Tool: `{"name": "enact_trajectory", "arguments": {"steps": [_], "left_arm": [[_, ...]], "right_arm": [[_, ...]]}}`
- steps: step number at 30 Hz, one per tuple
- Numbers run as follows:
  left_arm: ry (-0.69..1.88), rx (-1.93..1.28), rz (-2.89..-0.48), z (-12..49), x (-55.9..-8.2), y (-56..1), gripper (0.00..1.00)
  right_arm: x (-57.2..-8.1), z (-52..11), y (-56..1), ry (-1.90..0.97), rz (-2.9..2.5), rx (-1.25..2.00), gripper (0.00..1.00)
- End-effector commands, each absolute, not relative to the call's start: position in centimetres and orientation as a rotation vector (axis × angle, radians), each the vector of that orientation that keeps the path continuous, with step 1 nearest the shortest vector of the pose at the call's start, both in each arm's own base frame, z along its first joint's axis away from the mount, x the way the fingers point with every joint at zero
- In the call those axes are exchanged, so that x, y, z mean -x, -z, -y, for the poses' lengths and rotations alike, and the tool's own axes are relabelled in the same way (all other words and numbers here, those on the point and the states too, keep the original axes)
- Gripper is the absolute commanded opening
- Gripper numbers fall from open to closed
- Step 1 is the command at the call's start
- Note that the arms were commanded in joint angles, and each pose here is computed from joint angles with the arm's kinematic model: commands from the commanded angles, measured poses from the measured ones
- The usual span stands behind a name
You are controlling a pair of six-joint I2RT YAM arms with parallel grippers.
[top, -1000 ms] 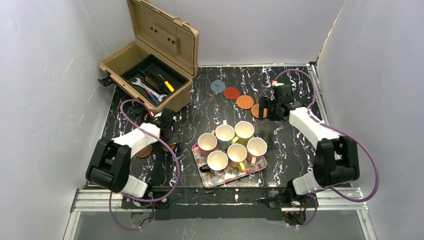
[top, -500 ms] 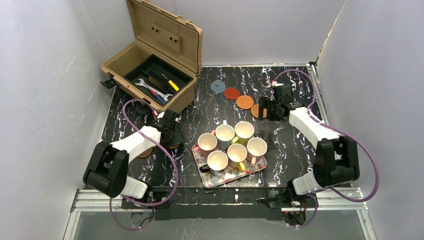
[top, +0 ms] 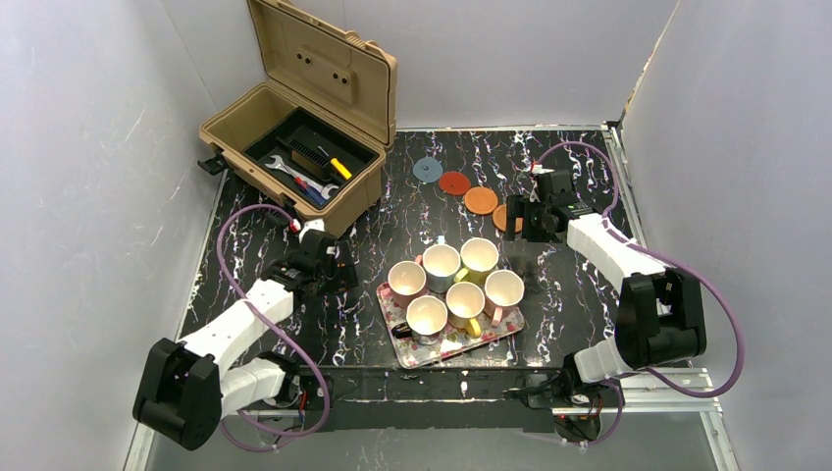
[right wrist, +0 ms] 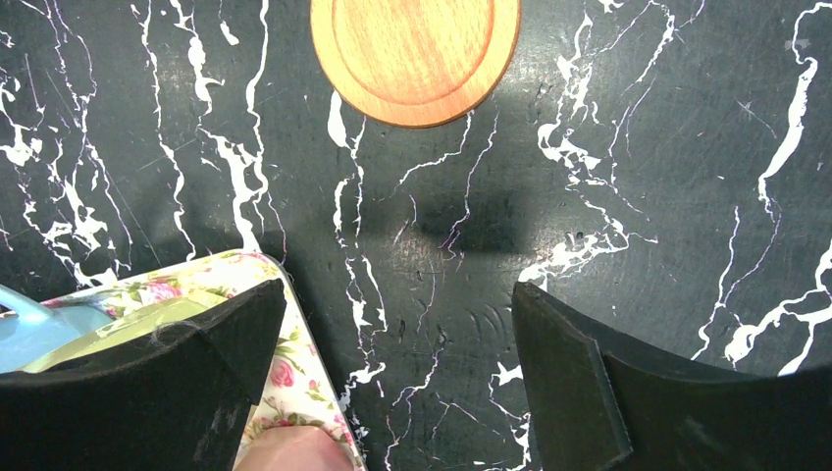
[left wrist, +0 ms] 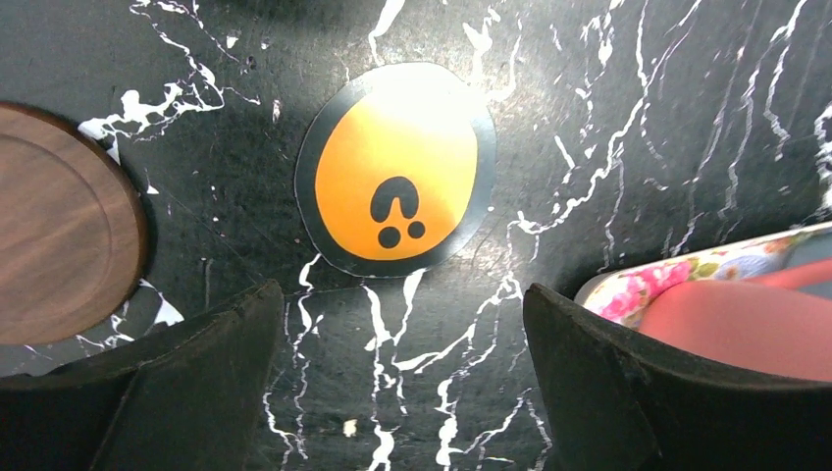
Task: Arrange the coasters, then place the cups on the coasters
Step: Move the coaster to the center of the board.
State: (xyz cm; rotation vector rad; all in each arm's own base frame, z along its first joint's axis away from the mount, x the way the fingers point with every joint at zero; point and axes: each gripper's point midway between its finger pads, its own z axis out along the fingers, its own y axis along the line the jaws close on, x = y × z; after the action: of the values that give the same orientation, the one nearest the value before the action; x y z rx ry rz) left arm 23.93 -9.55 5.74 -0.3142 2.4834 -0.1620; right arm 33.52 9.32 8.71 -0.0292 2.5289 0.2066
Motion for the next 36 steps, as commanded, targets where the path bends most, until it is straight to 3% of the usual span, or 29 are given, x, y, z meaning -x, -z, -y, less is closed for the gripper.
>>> {"name": "enact_trajectory", "arguments": {"steps": [1, 9, 36], "left_arm": [[0.125, 0.133, -2.549, 9.5, -23.3, -5.1, 0.88], [0.143, 0.032, -2.612, 10.8, -24.5, -4.9, 0.78], [0.105, 0.119, -2.721, 11.0, -23.8, -2.1, 0.76]], "right_arm": [[-33.8, -9.6, -10.2, -0.243, -2.479, 0.020, 0.94], [-33.6, -9.6, -10.3, -0.242, -2.475, 0.017, 0.94], [-33.7, -9.7, -9.5, -0.244, -2.487, 0.017, 0.94]]}}
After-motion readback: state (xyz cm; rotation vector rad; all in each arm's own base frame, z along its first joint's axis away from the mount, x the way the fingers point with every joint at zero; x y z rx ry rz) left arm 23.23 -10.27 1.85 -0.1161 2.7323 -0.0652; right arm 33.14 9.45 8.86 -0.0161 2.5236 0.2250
